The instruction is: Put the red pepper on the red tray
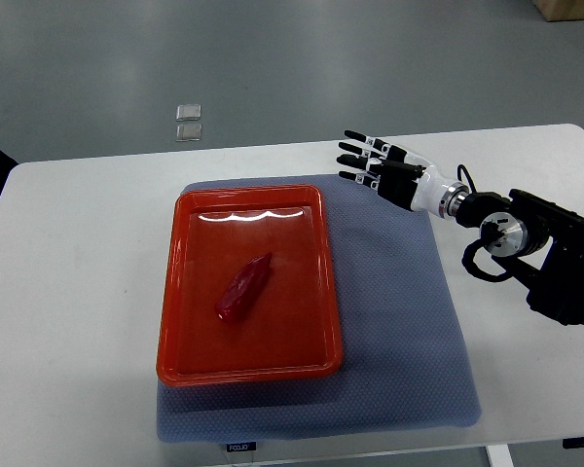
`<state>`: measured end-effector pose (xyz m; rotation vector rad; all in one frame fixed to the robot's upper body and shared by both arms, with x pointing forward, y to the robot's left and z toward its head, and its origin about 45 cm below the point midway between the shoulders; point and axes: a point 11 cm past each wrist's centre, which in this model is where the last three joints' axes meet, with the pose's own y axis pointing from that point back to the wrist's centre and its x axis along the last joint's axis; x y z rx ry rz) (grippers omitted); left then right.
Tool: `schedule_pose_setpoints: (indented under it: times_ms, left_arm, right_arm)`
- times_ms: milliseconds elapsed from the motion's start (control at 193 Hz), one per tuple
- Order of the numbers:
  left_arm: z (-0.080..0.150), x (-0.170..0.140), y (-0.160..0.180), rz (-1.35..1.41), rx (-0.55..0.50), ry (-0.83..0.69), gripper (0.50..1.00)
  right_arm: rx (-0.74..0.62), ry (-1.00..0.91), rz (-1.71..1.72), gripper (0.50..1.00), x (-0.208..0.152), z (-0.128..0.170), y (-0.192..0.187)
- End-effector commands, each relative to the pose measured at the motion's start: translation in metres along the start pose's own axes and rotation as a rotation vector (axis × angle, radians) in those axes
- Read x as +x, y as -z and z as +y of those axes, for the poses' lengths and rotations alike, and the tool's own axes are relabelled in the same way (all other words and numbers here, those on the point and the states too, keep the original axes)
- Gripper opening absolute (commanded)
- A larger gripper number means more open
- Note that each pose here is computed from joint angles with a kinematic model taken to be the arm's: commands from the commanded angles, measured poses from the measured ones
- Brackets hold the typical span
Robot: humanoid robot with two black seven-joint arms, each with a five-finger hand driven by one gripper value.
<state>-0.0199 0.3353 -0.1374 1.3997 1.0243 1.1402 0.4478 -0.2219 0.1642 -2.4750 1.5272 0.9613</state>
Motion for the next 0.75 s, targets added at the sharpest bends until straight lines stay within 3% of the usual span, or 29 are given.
schedule_pose_setpoints:
  times_ms: [0, 748]
  left_arm:
    - [0.000, 0.000, 0.000, -0.001, 0.000, -0.001, 1.000]
    - [0.000, 0.000, 0.000, 0.000, 0.000, 0.000, 1.000]
  right_arm:
    - [0.007, -0.044, -0.056, 0.903, 0.015, 0.005, -0.003]
    - [0.031, -0.075, -0.045, 0.913, 0.027, 0.010, -0.001]
